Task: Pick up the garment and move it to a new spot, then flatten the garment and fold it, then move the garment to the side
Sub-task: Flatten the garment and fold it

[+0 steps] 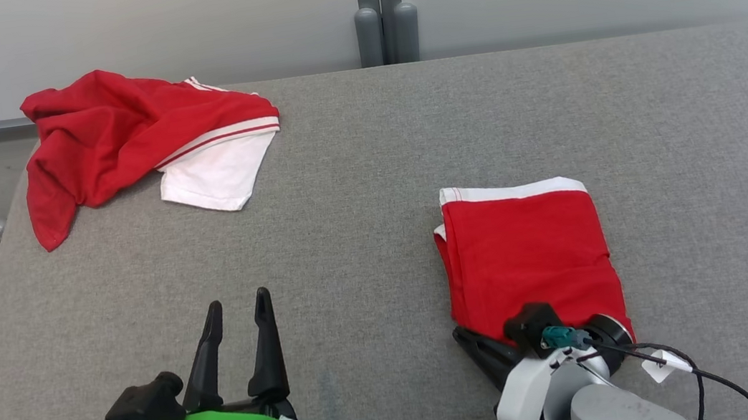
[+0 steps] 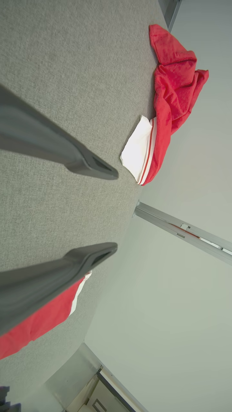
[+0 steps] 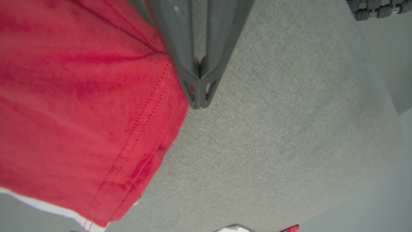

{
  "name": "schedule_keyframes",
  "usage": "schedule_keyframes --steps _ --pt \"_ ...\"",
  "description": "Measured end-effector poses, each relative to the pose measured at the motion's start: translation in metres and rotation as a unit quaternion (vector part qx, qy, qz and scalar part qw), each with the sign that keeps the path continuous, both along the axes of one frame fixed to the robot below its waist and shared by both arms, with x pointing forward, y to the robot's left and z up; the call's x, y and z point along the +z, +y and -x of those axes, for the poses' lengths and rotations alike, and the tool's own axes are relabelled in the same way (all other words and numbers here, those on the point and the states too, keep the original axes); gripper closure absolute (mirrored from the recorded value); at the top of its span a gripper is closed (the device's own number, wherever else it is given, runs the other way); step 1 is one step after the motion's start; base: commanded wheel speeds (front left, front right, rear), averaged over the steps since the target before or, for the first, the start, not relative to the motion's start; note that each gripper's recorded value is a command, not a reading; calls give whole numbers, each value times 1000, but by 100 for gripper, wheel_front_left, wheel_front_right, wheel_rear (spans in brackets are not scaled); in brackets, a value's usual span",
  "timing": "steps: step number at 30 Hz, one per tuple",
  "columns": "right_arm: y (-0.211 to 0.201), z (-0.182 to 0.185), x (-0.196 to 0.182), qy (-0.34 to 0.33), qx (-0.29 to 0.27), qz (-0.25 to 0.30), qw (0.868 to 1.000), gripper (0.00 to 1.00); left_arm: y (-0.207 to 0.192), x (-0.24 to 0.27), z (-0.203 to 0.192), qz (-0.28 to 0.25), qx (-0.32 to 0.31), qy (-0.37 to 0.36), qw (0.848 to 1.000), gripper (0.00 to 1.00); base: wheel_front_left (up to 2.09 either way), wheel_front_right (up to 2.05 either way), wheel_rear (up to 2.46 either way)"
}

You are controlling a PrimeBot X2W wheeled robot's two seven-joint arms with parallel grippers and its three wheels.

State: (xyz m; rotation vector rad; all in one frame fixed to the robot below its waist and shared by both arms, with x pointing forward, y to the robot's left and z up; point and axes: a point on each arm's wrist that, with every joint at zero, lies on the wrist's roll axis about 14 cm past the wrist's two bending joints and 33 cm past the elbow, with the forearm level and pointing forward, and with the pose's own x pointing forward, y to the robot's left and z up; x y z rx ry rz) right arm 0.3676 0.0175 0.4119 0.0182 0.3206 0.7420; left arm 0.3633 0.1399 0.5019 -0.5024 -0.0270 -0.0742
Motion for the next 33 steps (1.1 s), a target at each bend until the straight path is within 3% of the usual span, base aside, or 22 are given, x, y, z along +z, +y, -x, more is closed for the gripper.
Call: schedule_keyframes --steps 7,8,9,12,13,15,24,33 --pt "-1 -12 32 -56 3 -14 998 100 -2 1 -2 -1 -2 -2 1000 0 0 0 0" --pt "-2 -14 39 -67 0 -19 998 91 -2 2 -2 -2 -3 -2 1000 0 0 0 0" --pt "-4 -16 48 -81 -5 -26 996 75 -2 3 -3 -3 -4 -4 1000 0 0 0 0" --pt "-14 -20 68 -109 -29 -49 992 56 -4 5 -4 -10 -9 -8 1000 0 0 0 0" --pt "-20 -22 76 -119 -41 -56 990 26 -5 6 -4 -15 -11 -10 1000 0 0 0 0" --pt "-33 -25 90 -141 -66 -67 986 0 -6 8 -5 -24 -14 -14 1000 0 0 0 0" --pt "-111 -27 132 -209 -202 -96 952 0 -14 15 -9 -61 -28 -30 997 0 0 0 0" --pt "-163 -10 132 -216 -289 -99 927 0 -15 10 -8 -89 -27 -27 995 0 0 0 0"
